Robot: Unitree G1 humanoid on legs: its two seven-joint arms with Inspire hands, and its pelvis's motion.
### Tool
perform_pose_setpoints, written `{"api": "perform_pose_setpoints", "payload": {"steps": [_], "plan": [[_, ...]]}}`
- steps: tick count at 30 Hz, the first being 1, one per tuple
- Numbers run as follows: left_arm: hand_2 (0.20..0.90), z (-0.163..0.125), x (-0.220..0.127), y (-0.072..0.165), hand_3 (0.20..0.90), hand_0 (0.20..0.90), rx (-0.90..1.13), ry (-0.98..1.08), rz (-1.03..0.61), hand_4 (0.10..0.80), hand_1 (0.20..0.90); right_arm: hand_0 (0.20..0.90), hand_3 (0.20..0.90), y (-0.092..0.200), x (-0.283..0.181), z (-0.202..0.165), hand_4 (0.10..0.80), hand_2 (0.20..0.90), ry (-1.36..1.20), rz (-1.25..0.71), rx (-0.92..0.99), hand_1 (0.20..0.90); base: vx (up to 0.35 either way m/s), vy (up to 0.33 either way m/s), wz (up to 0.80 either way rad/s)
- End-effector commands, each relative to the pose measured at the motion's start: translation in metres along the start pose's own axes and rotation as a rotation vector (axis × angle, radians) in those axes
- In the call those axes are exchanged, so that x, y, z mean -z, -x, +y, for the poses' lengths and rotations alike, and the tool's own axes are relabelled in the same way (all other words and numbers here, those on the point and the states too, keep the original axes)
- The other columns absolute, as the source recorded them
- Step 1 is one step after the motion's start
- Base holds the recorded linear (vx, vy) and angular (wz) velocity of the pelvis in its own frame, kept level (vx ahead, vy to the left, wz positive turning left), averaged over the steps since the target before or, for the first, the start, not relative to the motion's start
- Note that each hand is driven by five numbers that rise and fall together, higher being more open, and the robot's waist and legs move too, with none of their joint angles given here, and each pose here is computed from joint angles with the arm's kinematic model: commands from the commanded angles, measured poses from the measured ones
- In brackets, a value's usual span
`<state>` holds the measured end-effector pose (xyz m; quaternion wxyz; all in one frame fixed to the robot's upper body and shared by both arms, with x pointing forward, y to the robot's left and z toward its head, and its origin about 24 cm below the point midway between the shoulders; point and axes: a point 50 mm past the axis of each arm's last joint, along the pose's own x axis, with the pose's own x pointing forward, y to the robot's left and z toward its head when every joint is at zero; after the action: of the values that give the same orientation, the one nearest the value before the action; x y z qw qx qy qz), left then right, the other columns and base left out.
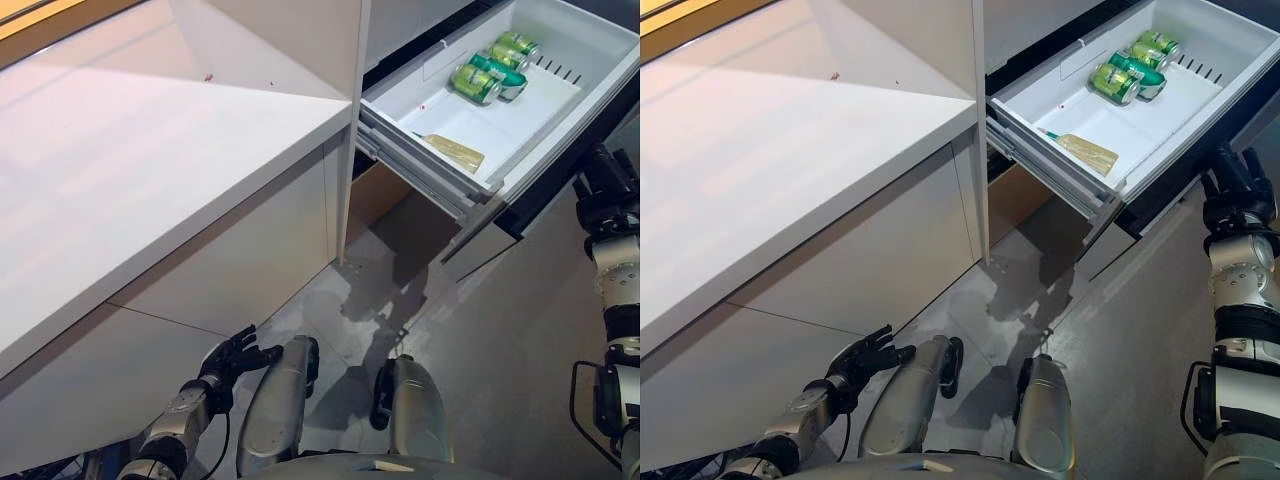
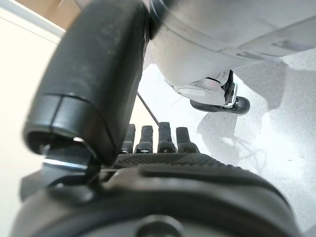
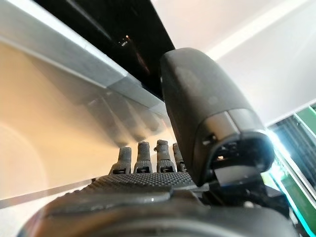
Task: Put drinks into fridge and close the fridge
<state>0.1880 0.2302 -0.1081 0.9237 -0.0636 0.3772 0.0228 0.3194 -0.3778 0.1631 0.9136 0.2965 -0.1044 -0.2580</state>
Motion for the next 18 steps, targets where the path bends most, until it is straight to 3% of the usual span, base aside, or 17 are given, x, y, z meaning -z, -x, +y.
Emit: {"api": "perform_pose_setpoints", "payload": {"steps": [1, 8, 18], "plan": [[0.900, 0.015, 0.044, 0.019, 0.900, 0.900, -0.068, -0.060, 0.152, 0.800, 0.900, 0.900, 0.900, 0.003, -0.043, 0.085, 0.800, 0.900, 0.025, -0.183, -0.422, 0.900, -0.015, -0.007, 0.07], [0.900, 0.021, 0.048, 0.023, 0.900, 0.900, -0.077, -0.047, 0.153, 0.800, 0.900, 0.900, 0.900, 0.009, -0.050, 0.111, 0.800, 0.900, 0.078, -0.252, -0.556, 0.900, 0.025, -0.005, 0.15], [0.900, 0.029, 0.052, 0.028, 0.900, 0.900, -0.073, -0.057, 0.163, 0.800, 0.900, 0.900, 0.900, 0.007, -0.057, 0.126, 0.800, 0.900, 0.101, -0.304, -0.553, 0.900, 0.018, 0.006, 0.19]]}}
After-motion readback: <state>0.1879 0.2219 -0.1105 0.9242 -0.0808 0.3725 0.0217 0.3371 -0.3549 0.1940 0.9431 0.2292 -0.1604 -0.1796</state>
